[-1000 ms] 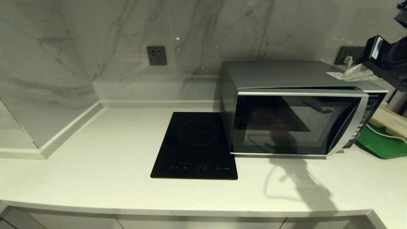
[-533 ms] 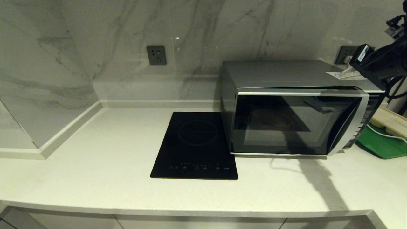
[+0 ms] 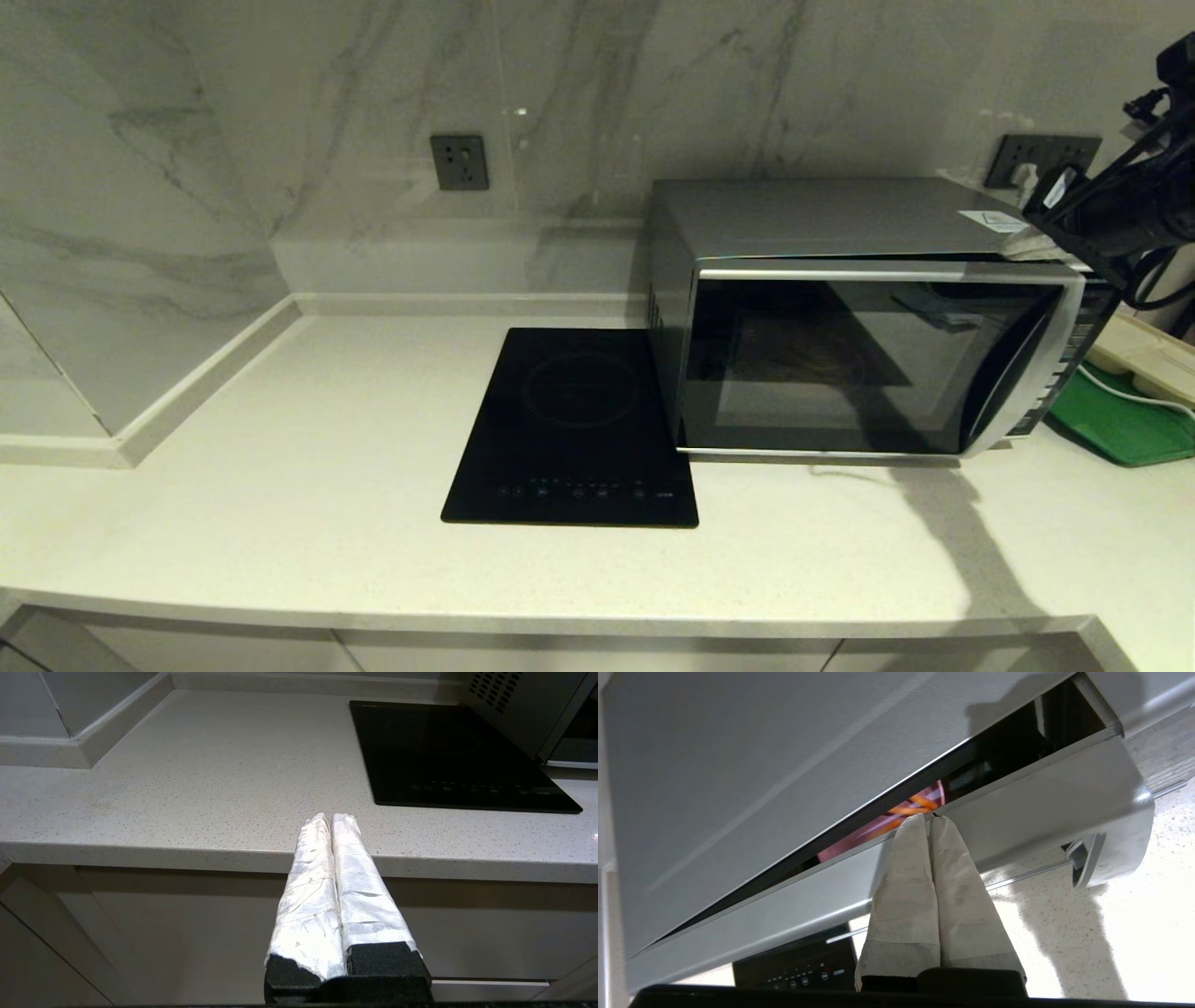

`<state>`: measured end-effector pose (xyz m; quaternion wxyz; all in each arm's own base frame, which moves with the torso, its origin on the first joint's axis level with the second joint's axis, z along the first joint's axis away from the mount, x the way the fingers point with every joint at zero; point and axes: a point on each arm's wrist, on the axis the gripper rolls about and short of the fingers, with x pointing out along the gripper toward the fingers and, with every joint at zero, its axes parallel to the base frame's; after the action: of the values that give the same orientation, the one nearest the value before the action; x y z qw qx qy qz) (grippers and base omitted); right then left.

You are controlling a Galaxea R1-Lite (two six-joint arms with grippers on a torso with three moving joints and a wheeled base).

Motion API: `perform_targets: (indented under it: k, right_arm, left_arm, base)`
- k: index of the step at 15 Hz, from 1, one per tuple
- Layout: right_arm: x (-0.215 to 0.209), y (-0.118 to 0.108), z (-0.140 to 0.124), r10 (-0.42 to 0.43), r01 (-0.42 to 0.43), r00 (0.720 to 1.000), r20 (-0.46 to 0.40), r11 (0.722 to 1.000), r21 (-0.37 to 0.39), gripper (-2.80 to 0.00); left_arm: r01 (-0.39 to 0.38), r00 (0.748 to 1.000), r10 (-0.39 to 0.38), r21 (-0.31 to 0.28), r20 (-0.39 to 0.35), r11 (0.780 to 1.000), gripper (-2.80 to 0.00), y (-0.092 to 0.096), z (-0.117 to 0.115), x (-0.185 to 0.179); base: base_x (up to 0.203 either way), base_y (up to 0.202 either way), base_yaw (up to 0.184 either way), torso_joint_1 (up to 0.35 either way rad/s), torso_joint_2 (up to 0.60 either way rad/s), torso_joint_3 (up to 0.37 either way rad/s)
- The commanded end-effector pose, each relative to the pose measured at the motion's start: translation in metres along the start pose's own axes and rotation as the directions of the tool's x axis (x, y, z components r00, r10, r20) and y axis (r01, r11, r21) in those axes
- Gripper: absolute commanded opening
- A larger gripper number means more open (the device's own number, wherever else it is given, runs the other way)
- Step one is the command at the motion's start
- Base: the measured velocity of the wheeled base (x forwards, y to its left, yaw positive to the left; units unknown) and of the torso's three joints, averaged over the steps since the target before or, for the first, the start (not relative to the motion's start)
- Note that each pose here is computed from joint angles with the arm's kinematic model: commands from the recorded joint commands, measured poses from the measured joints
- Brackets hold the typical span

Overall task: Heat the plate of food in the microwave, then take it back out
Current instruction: Open the microwave oven

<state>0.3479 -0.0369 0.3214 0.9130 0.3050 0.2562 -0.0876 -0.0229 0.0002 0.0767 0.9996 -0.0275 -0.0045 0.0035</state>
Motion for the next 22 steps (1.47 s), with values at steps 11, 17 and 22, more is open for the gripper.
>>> perform_targets:
  k: [11,17,22]
  right_arm:
    - [0.029,-0.007,-0.001,-0.010,0.011,1.000,-0.018,1.000,0.005,-2.80]
    - [-0.002,-0.003,-0.001,-0.013,0.013,1.000,-0.027,1.000,0.005,-2.80]
    - [-0.070,-0.003,-0.010,0.047,-0.044,0.992,-0.119,0.999,0.027,-2.80]
  left_arm:
    - [-0.001,1.000,0.001,0.000,-0.001,1.000,-2.80,0.000,0.000,0.000]
    - [0.000,1.000,0.000,0.000,0.001,1.000,-2.80,0.000,0.000,0.000]
    - [0.000,1.000,0.000,0.000,0.000,1.000,-2.80,0.000,0.000,0.000]
  base:
    - [0.000,0.000,0.000,0.000,0.00,0.000]
    - [0.000,0.000,0.000,0.000,0.00,0.000]
    - [0.000,0.000,0.000,0.000,0.00,0.000]
